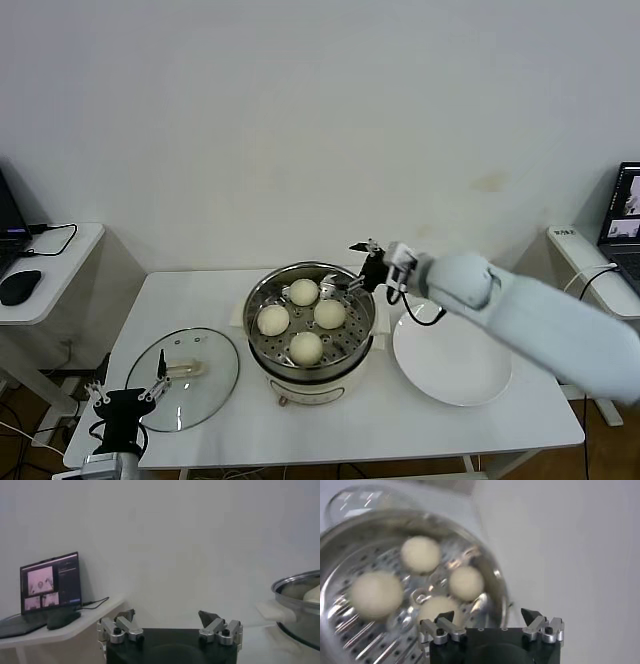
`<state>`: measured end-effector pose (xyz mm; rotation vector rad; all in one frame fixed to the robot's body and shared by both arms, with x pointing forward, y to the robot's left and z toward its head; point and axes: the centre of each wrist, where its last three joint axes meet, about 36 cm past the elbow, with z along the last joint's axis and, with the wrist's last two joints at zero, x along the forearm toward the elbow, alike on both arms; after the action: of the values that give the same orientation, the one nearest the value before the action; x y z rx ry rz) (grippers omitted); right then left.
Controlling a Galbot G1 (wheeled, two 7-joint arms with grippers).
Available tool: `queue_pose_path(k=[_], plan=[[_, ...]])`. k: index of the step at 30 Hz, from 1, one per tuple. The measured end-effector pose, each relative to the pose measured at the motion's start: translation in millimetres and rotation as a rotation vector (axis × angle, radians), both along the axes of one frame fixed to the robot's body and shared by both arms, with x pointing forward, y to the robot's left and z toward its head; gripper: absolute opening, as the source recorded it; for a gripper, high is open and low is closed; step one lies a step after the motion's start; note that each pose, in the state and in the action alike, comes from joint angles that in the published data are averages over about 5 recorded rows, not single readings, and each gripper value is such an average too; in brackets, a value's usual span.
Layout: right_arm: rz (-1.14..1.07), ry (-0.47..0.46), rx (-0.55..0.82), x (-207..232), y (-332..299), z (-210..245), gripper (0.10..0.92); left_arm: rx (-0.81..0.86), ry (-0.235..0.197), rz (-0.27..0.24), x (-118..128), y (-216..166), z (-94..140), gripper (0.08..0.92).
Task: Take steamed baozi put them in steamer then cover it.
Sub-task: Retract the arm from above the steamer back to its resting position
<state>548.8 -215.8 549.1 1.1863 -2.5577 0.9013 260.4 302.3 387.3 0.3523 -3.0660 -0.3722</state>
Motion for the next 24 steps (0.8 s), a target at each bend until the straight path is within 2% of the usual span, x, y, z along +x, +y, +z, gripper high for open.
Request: queue_pose_path(k=[7,13,19,24], plan=[[-0.126,-0.13,0.29,-27.2,-33.7,-45.8,0.823,0.03,0.028,-0.009,-1.1,0.5,-8.3,0.823],[-0.267,-0.192,0.477,-63.1,-59.9,-81.6,0.823,0.128,0.069,-0.021,-2.4,2.7,-18.1,0.823],[-0.475,-0.2,0.567,-114.2,-91.9,-125.0,0.823,0.381,0.078,-0.034,-0.5,18.8,-29.8,0.823],[-0.656,-0.184,0.575,-163.3,-116.4,-162.0,0.823,0.678,0.103,-0.085,-6.0,40.1,-40.9,0.823]])
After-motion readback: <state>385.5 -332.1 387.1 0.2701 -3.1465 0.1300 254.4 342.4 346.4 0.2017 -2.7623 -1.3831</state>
